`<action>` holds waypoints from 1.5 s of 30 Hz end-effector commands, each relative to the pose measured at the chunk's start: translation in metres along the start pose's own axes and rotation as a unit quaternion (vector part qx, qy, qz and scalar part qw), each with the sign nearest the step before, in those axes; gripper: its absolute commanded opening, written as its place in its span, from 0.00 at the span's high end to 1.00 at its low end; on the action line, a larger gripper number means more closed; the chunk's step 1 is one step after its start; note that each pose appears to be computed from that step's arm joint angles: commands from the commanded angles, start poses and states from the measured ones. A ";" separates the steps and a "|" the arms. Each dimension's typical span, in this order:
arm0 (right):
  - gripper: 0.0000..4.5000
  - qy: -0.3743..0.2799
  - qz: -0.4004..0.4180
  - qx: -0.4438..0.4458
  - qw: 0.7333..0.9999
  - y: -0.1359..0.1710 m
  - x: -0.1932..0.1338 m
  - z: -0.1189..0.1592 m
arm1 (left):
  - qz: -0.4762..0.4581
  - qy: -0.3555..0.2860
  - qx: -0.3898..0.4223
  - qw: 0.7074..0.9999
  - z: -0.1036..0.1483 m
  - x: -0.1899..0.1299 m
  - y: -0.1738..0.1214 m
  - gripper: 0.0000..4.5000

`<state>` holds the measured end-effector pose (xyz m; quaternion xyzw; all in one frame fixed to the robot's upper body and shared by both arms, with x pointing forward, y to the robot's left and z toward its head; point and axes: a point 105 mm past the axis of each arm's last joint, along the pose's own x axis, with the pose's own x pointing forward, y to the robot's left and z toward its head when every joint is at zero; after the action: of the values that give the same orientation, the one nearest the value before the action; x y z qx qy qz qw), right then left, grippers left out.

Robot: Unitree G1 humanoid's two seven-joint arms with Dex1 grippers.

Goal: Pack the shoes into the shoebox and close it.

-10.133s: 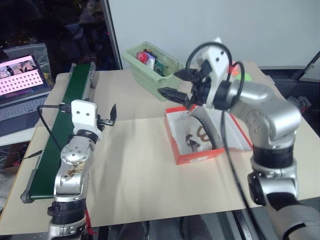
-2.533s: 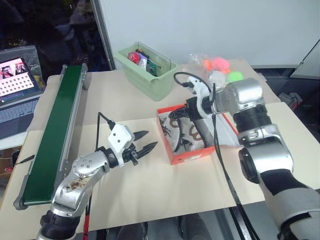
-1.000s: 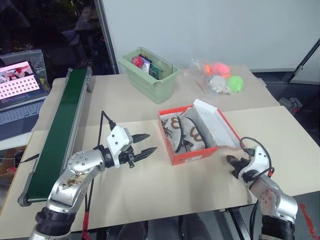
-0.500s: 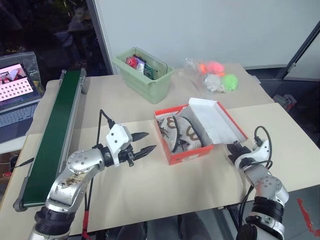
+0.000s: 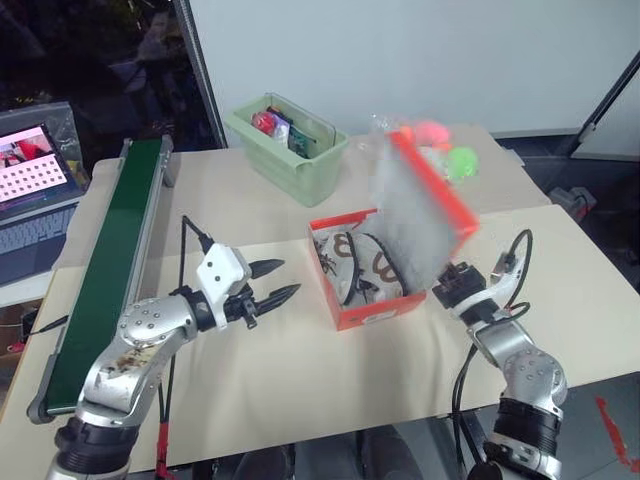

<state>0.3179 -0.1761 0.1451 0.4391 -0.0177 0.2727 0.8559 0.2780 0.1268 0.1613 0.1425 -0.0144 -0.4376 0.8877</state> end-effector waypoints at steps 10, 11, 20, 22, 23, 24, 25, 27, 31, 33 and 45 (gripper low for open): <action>0.99 0.245 0.090 -0.193 0.946 0.050 0.029 -0.061 | 0.023 -0.011 0.014 1.000 0.014 -0.011 -0.003 0.44; 0.99 0.248 0.090 -0.201 0.943 0.052 0.036 -0.065 | 0.023 -0.011 0.013 1.000 0.014 -0.011 -0.003 0.44; 0.99 0.289 0.009 -0.278 0.916 0.018 0.092 -0.100 | 0.020 -0.013 0.009 1.000 0.014 -0.007 -0.006 0.44; 0.99 0.296 0.005 -0.279 0.913 0.013 0.094 -0.104 | 0.021 -0.014 0.009 1.000 0.015 -0.006 -0.006 0.44; 0.99 0.300 0.006 -0.282 0.911 0.011 0.095 -0.107 | 0.023 -0.015 0.008 1.000 0.015 -0.006 -0.005 0.44; 0.99 0.304 0.006 -0.286 0.909 0.009 0.094 -0.108 | 0.024 -0.016 0.008 1.000 0.016 -0.006 -0.005 0.44; 0.99 0.306 0.007 -0.291 0.906 0.008 0.094 -0.109 | 0.025 -0.016 0.008 1.000 0.016 -0.006 -0.004 0.44; 0.99 0.309 0.020 -0.294 0.904 0.011 0.092 -0.111 | 0.028 -0.017 0.008 0.999 0.016 -0.006 -0.004 0.44; 0.99 0.314 0.029 -0.291 0.903 0.014 0.088 -0.114 | 0.032 -0.017 0.006 0.999 0.015 -0.006 -0.004 0.44; 0.99 0.315 0.030 -0.291 0.903 0.014 0.087 -0.115 | 0.034 -0.017 0.005 0.999 0.015 -0.006 -0.004 0.44; 0.99 0.081 0.122 -0.185 0.972 0.095 0.072 0.025 | 0.191 -0.061 -0.060 0.978 0.022 -0.008 0.038 0.44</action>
<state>0.3571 -0.0990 0.2183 0.2266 0.0032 0.3811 0.8963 0.2972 0.1454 0.1838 0.0643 -0.0510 -0.2902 0.9534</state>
